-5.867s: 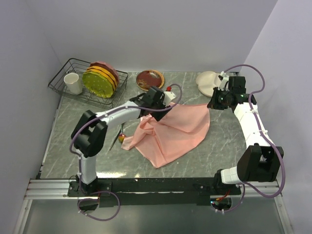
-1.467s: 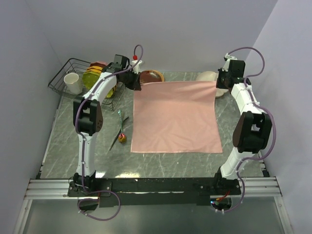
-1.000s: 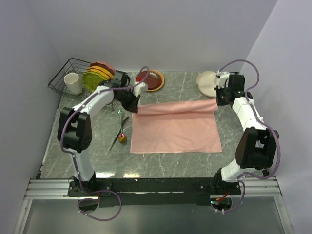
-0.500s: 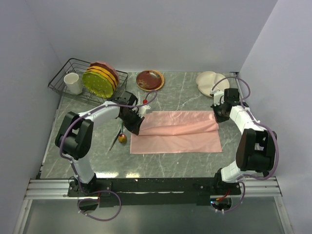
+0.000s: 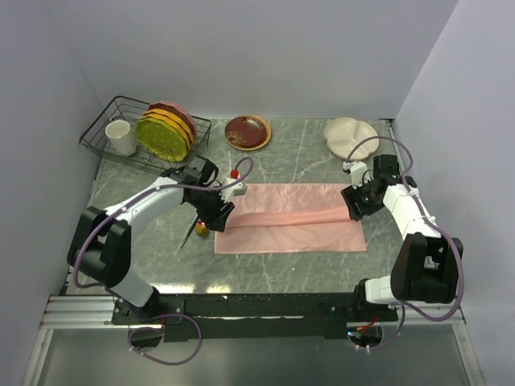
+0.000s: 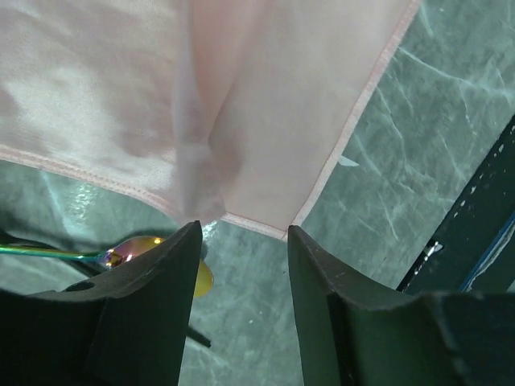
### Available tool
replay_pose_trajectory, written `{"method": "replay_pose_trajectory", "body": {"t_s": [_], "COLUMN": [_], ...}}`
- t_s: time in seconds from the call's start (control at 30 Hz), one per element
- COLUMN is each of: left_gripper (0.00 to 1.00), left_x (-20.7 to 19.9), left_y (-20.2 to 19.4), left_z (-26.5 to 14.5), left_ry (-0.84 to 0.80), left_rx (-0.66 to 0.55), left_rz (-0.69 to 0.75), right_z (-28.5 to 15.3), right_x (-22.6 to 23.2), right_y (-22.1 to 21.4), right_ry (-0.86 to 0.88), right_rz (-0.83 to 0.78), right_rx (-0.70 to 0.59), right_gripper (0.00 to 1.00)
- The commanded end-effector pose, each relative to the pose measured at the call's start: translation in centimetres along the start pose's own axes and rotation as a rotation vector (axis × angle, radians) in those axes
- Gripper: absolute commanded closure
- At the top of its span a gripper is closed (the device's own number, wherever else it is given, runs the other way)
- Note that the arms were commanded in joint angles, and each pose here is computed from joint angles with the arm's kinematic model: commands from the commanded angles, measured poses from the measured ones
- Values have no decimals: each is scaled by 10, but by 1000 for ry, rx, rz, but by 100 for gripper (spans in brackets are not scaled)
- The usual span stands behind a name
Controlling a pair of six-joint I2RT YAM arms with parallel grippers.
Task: Fold the napkin into a case and place the utensils inside
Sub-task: Fold and flatten the napkin at the center of the board.
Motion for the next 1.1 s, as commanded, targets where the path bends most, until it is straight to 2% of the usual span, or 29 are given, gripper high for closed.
{"method": "replay_pose_trajectory", "body": {"t_s": [0.0,0.17,0.27,0.33,0.47,0.8,1.07], "left_gripper": [47,47,43,41,41,45,46], "left_x": [-4,6,17,22,26,26,27], "left_y": [4,15,26,35,46,46,46], "left_z": [-14,-11,-5,1,17,36,38], "left_ry": [9,70,130,156,166,160,158], "left_rx": [-31,-53,-58,-54,-23,34,42], "left_rz": [121,115,103,112,134,141,127], "right_z": [-19,-11,-1,6,18,46,64], "right_x": [4,-2,-7,-12,-18,-24,-28], "right_y": [4,29,46,59,71,61,64], "right_ry": [54,52,55,46,39,16,25], "right_rz": [-47,20,57,68,63,46,72], "right_rx": [5,-26,-21,-25,-3,122,160], "right_gripper": [32,26,22,21,21,38,48]}}
Point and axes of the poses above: each gripper's point midway between its finger pads, its own z axis out along the fingers, its own x axis along the line the jaws close on, y = z × x, the point moved 6 cm from there along -z, back along the fingers, and after that the axes turned 13 degrees about z, right-handed, at the moved point
